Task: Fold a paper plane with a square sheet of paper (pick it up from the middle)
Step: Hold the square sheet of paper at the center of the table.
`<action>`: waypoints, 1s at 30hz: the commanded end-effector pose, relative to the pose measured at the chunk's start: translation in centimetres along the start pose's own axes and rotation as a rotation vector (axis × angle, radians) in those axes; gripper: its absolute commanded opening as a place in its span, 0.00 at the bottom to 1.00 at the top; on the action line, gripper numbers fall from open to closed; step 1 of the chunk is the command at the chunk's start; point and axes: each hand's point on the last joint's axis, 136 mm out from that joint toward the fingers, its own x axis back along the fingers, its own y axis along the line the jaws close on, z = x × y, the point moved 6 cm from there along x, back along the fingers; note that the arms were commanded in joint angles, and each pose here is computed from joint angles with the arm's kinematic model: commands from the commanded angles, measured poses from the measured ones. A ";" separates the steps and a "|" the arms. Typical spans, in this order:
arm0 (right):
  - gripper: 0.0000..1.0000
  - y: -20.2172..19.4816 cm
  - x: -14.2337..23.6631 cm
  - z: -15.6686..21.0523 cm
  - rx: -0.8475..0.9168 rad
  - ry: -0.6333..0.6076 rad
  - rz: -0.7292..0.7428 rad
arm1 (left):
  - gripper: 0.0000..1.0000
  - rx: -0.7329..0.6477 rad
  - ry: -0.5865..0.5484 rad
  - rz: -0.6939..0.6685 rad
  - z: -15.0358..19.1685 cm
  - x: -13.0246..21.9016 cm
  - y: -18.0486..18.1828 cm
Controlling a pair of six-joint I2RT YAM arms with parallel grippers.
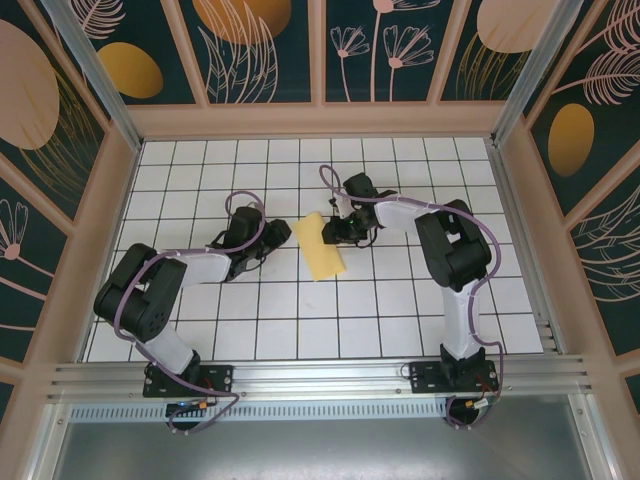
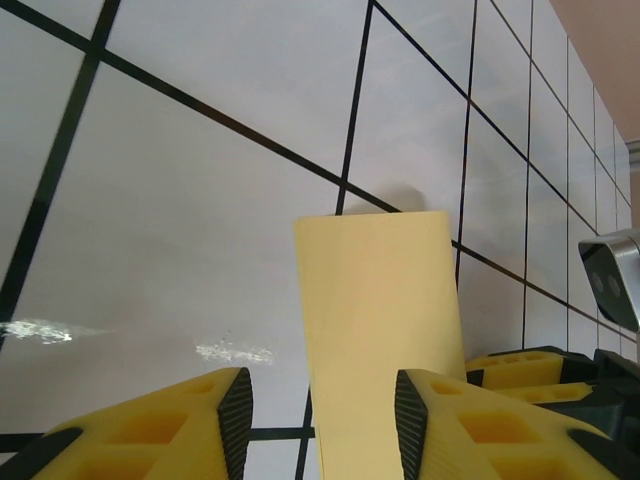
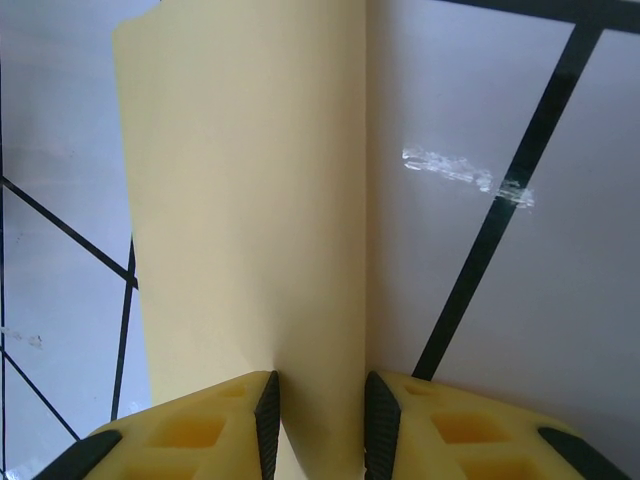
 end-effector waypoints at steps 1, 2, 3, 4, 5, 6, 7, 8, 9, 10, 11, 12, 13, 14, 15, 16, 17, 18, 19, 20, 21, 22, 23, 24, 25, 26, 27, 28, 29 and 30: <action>0.34 -5.0 -3.6 3.8 -0.043 0.145 0.179 | 0.44 -0.025 0.021 0.072 -0.2 -0.5 -1.1; 0.35 -5.0 -3.6 3.7 -0.039 0.145 0.180 | 0.44 -0.027 0.029 0.083 -0.1 -0.6 -1.3; 0.35 -5.0 -3.6 3.7 -0.035 0.145 0.180 | 0.43 -0.027 0.036 0.091 -0.1 -0.7 -1.4; 0.35 -5.0 -3.6 3.8 -0.032 0.147 0.180 | 0.43 -0.027 0.045 0.100 0.0 -0.8 -1.5; 0.35 -5.0 -3.6 3.7 -0.030 0.147 0.180 | 0.43 -0.030 0.051 0.111 0.1 -0.8 -1.7; 0.35 -5.0 -3.6 3.7 -0.029 0.148 0.181 | 0.42 -0.033 0.054 0.121 0.0 -0.8 -2.0; 0.35 -5.1 -3.6 3.7 -0.031 0.149 0.185 | 0.42 -0.030 0.074 0.112 0.4 -1.3 -1.5; 0.35 -5.1 -3.7 3.7 -0.031 0.151 0.185 | 0.41 -0.029 0.085 0.113 0.6 -1.5 -1.5; 0.35 -5.1 -3.7 3.7 -0.033 0.152 0.186 | 0.41 -0.030 0.091 0.119 0.7 -1.6 -1.6; 0.35 -5.2 -3.8 3.7 -0.035 0.154 0.186 | 0.41 -0.031 0.097 0.122 0.8 -1.7 -1.7; 0.35 -5.2 -3.8 3.7 -0.037 0.155 0.188 | 0.40 -0.032 0.102 0.125 0.8 -1.9 -1.8; 0.35 -5.2 -3.8 3.7 -0.039 0.156 0.190 | 0.40 -0.034 0.107 0.127 0.9 -1.9 -1.8; 0.35 -5.3 -3.9 3.7 -0.042 0.158 0.191 | 0.40 -0.036 0.114 0.130 1.1 -2.1 -1.9; 0.35 -5.3 -3.9 3.8 -0.044 0.161 0.192 | 0.39 -0.036 0.123 0.131 1.2 -2.3 -2.0; 0.35 -5.3 -4.0 3.8 -0.046 0.162 0.191 | 0.39 -0.036 0.129 0.134 1.3 -2.4 -2.0; 0.35 -5.4 -4.1 3.8 -0.048 0.165 0.192 | 0.38 -0.038 0.135 0.139 1.5 -2.5 -2.2; 0.35 -5.4 -4.1 3.8 -0.050 0.167 0.191 | 0.37 -0.037 0.142 0.145 1.7 -2.7 -2.3; 0.35 -5.4 -4.1 3.9 -0.051 0.168 0.191 | 0.36 -0.038 0.146 0.150 1.8 -2.8 -2.5; 0.35 -5.3 -4.1 3.9 -0.050 0.168 0.188 | 0.36 -0.038 0.153 0.156 1.9 -2.9 -2.6; 0.35 -5.3 -4.1 3.8 -0.051 0.168 0.185 | 0.34 -0.038 0.160 0.161 2.1 -3.0 -2.7; 0.35 -5.3 -4.1 3.8 -0.049 0.165 0.184 | 0.33 -0.038 0.166 0.165 2.2 -3.1 -2.8; 0.35 -5.3 -4.1 3.8 -0.050 0.167 0.184 | 0.32 -0.037 0.170 0.168 2.3 -3.2 -2.9; 0.35 -5.3 -4.2 3.8 -0.051 0.168 0.186 | 0.31 -0.036 0.176 0.172 2.5 -3.3 -3.0; 0.35 -5.4 -4.2 3.9 -0.051 0.169 0.187 | 0.30 -0.035 0.180 0.176 2.6 -3.4 -3.1; 0.35 -5.4 -4.2 3.9 -0.053 0.170 0.188 | 0.28 -0.032 0.187 0.177 2.8 -3.5 -3.1; 0.35 -5.4 -4.2 3.9 -0.054 0.171 0.188 | 0.27 -0.031 0.190 0.181 2.8 -3.7 -3.2; 0.35 -5.4 -4.2 3.9 -0.054 0.172 0.188 | 0.27 -0.030 0.197 0.180 3.0 -3.8 -3.2; 0.35 -5.4 -4.2 3.9 -0.054 0.171 0.187 | 0.25 -0.030 0.203 0.180 3.2 -4.0 -3.2; 0.35 -5.4 -4.3 3.9 -0.055 0.172 0.186 | 0.25 -0.029 0.211 0.178 3.3 -4.1 -3.2; 0.35 -5.4 -4.3 3.9 -0.055 0.172 0.186 | 0.24 -0.028 0.217 0.176 3.4 -4.2 -3.2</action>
